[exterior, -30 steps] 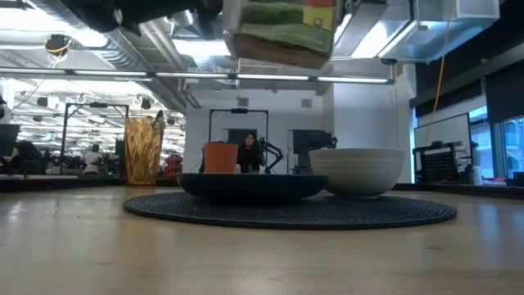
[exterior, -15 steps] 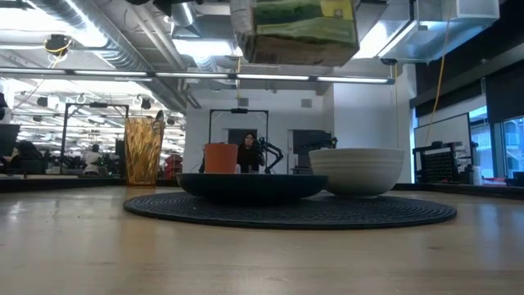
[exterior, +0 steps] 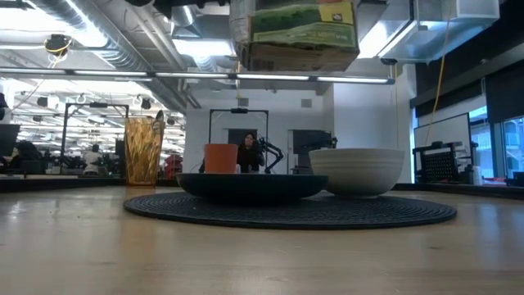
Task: Arrange a breakfast setting
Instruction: Pour the cereals from the cereal box into the white bowl
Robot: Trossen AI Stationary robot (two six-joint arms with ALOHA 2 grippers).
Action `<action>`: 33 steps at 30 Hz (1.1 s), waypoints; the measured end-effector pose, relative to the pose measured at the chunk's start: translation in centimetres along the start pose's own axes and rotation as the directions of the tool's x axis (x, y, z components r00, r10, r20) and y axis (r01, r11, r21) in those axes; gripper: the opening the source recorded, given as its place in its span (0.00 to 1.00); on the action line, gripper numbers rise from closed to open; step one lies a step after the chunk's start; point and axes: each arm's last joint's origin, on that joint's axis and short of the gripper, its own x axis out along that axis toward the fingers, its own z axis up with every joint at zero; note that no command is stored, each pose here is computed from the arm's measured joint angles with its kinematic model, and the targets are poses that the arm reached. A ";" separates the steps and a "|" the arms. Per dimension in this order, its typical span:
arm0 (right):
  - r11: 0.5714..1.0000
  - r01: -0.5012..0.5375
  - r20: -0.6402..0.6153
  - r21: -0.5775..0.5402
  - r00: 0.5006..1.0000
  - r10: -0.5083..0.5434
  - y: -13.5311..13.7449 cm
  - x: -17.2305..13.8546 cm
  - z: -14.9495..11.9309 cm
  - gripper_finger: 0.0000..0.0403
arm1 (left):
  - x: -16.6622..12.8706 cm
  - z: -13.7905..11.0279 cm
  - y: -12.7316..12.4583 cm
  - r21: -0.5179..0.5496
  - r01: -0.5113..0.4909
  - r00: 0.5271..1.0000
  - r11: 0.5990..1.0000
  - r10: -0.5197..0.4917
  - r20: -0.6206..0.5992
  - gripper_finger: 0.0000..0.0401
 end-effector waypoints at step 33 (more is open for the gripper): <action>0.452 0.873 0.106 -0.183 0.474 -0.874 -0.4 -10.0 -11.6 0.00 | -3.7 0.3 2.4 -0.115 -0.337 0.939 0.935 0.323 -0.121 0.58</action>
